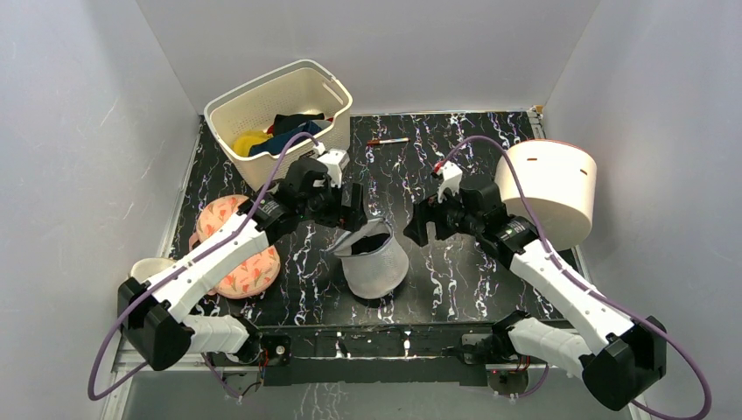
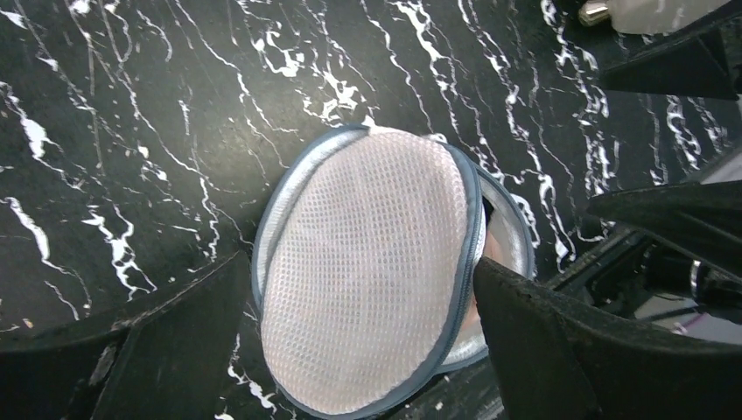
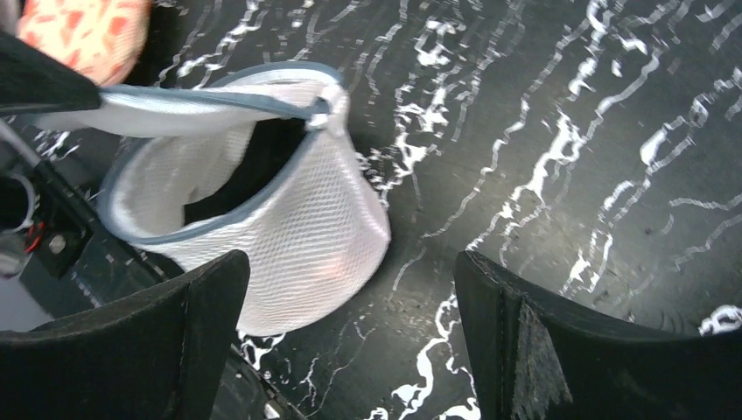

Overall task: Unzip the laundry bag and remove the bra
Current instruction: Unzip the laundry bag at the center of the board, then open the laundry bag at the center of the board.

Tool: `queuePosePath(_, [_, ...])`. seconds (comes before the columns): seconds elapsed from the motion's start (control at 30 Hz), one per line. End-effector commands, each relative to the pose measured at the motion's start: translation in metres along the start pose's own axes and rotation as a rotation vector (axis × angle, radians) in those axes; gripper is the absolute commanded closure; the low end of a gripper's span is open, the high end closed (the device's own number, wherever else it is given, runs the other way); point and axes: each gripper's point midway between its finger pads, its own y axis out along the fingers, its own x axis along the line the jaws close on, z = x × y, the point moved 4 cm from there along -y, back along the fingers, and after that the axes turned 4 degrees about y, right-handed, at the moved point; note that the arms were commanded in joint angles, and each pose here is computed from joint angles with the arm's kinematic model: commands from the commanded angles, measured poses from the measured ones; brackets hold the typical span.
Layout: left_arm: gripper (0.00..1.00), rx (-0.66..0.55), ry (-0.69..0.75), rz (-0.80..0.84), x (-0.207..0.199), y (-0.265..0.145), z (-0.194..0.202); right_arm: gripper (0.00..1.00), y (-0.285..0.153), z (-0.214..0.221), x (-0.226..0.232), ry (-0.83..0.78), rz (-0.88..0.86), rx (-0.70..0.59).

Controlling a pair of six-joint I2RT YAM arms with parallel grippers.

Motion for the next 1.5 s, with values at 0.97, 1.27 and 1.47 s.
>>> queuePosePath(0.97, [0.02, -0.027, -0.15, -0.237, 0.058, -0.04, 0.025, 0.47, 0.035, 0.02, 0.166, -0.64, -0.125, 0.045])
queuePosePath(1.27, [0.02, -0.025, -0.17, -0.225, 0.059, -0.04, 0.026, 0.6, 0.034, 0.028, 0.16, -0.613, -0.127, 0.037])
queuePosePath(1.47, [0.02, -0.02, -0.175, -0.221, 0.059, -0.039, 0.026, 0.57, 0.04, 0.034, 0.156, -0.608, -0.106, 0.049])
